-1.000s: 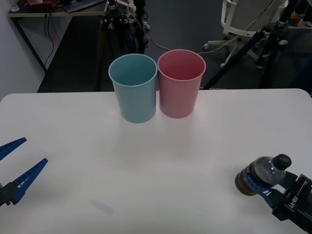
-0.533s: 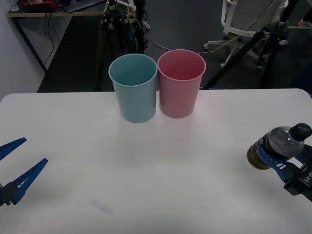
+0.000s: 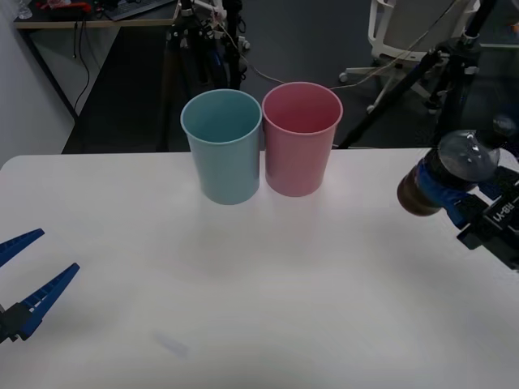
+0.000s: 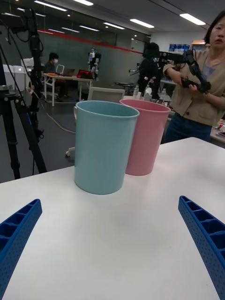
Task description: Grasp the object on the table and drop it into the matching bin: aluminum can to the light blue bin, PET bottle to the pink bin.
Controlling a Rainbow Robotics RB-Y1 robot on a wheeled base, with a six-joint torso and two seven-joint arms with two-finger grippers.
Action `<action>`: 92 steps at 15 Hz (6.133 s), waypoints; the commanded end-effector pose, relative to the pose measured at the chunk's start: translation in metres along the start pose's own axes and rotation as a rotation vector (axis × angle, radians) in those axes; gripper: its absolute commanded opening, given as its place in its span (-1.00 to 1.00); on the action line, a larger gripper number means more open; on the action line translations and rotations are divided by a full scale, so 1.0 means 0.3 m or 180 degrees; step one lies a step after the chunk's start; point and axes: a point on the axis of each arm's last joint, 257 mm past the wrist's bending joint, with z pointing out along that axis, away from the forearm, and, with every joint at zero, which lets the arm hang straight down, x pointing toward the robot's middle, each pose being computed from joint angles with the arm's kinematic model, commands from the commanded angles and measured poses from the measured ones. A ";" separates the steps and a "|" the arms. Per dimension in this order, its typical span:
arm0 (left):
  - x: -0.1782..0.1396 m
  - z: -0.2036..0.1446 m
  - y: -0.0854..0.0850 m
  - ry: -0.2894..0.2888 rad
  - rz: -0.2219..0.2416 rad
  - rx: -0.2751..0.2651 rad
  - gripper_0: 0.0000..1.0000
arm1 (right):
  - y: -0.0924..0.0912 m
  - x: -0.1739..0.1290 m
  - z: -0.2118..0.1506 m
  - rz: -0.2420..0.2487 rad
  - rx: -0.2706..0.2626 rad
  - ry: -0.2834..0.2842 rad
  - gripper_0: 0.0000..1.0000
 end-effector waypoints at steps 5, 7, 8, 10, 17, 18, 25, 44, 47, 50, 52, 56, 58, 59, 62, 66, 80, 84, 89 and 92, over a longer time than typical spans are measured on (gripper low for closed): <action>0.000 0.000 0.000 0.0000 0.0000 0.0000 1.00 | -0.075 -0.143 0.225 0.0015 0.0103 0.0051 -1.00; 0.000 0.000 0.000 0.0000 0.0000 0.0000 1.00 | -0.099 -0.166 0.287 0.0105 0.0148 0.0063 -1.00; 0.000 0.000 0.000 0.0000 0.0000 0.0000 1.00 | -0.109 -0.171 0.337 0.0150 0.0158 0.0059 -1.00; 0.000 0.000 0.000 0.0000 0.0000 0.0000 1.00 | -0.130 -0.174 0.412 0.0150 0.0141 0.0047 -1.00; 0.000 0.000 0.000 0.0000 0.0000 0.0000 1.00 | -0.126 -0.134 0.700 0.0222 0.0039 0.0136 -1.00; 0.000 0.000 0.000 0.0000 0.0000 0.0000 1.00 | -0.124 -0.121 0.730 0.0227 0.0040 0.0155 -1.00; 0.000 0.000 0.000 0.0000 0.0000 0.0000 1.00 | -0.176 -0.027 0.890 0.0260 0.0259 0.0234 -1.00; 0.000 0.000 0.000 0.0000 0.0000 0.0000 1.00 | -0.099 0.024 0.961 0.0232 0.0286 0.0261 1.00; 0.000 0.000 0.000 0.0000 0.0000 0.0000 1.00 | -0.091 0.003 0.965 0.0258 0.0291 0.0224 1.00; 0.000 0.000 0.000 0.0000 0.0000 0.0000 1.00 | -0.083 -0.008 0.967 0.0272 0.0288 0.0208 1.00; 0.000 0.000 0.000 0.0000 0.0000 0.0000 1.00 | -0.077 -0.012 0.967 0.0274 0.0276 0.0198 1.00; 0.000 0.000 0.000 0.0000 0.0000 0.0000 1.00 | -0.054 -0.017 0.933 0.0251 0.0226 0.0182 1.00; 0.000 0.000 0.000 0.0000 0.0000 0.0000 1.00 | -0.025 -0.048 0.870 0.0240 0.0127 0.0143 1.00; 0.000 0.000 0.000 0.0000 0.0000 0.0000 1.00 | -0.006 -0.057 0.834 0.0278 0.0071 0.0142 1.00; 0.000 0.000 0.000 0.0000 0.0000 0.0000 1.00 | 0.023 -0.070 0.691 0.0121 -0.0065 0.0205 1.00; 0.000 0.000 0.000 0.0000 0.0000 0.0000 1.00 | 0.028 -0.070 0.518 0.0114 -0.0064 0.0238 1.00; 0.000 0.000 0.000 0.0000 0.0000 0.0000 1.00 | 0.092 0.129 -0.002 0.0275 -0.0360 0.0325 1.00; 0.000 0.000 0.000 0.0000 0.0000 0.0000 1.00 | 0.115 0.186 -0.130 0.0113 -0.0387 0.0459 1.00; 0.000 0.000 0.000 0.0000 0.0000 0.0000 1.00 | 0.165 0.241 -0.214 0.0141 -0.0414 0.0573 1.00; 0.000 0.000 0.000 0.0000 0.0000 0.0000 1.00 | 0.203 0.254 -0.237 0.0205 -0.0489 0.0601 1.00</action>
